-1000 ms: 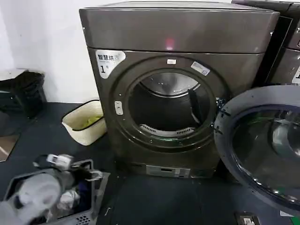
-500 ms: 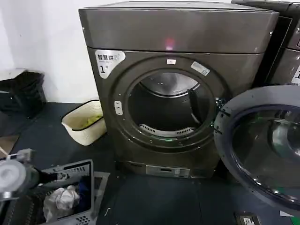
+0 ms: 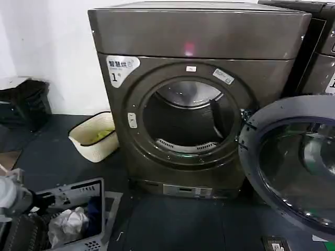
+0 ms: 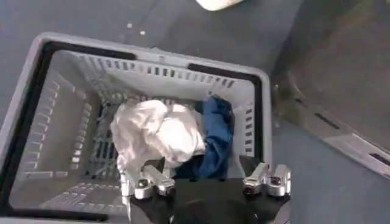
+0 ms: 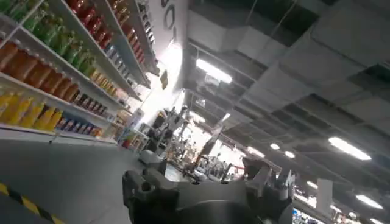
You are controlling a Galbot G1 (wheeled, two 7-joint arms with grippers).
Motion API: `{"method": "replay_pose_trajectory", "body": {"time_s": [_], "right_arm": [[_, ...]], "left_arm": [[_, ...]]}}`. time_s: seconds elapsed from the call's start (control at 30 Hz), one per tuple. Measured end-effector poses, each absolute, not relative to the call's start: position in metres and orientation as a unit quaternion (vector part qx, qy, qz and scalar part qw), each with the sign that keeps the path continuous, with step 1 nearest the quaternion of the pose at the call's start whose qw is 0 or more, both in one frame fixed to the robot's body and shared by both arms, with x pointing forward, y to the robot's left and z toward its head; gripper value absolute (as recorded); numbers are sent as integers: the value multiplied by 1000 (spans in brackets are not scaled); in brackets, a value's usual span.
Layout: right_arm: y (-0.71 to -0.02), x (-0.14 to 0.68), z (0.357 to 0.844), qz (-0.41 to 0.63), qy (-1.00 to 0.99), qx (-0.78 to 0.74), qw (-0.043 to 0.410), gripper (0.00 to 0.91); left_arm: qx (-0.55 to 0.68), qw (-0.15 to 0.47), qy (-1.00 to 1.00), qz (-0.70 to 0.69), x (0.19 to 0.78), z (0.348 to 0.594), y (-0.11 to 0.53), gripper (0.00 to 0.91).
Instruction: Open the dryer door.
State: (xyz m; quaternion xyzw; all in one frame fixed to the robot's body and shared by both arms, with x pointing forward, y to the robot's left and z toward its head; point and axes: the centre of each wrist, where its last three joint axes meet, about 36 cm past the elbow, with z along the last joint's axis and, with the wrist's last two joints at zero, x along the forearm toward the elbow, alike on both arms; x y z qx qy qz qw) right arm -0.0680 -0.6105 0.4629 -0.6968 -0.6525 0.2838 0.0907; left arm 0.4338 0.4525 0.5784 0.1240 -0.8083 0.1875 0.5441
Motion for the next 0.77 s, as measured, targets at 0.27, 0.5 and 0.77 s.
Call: {"method": "replay_pose_trajectory", "body": {"time_s": [0.27,0.5,0.77], "right_arm": [[-610,-68,459,287,-651,-697,88,907],[-610,-68,458,287,-651,-697,91,907],[-610,-68,457,288,-651,-696,91,907]], "left_arm": [[132,552,-795,216,437,575,466,907],[141,553,-789,228,438,571,475,907],[144,552,-789,229,439,571,477,907]]}}
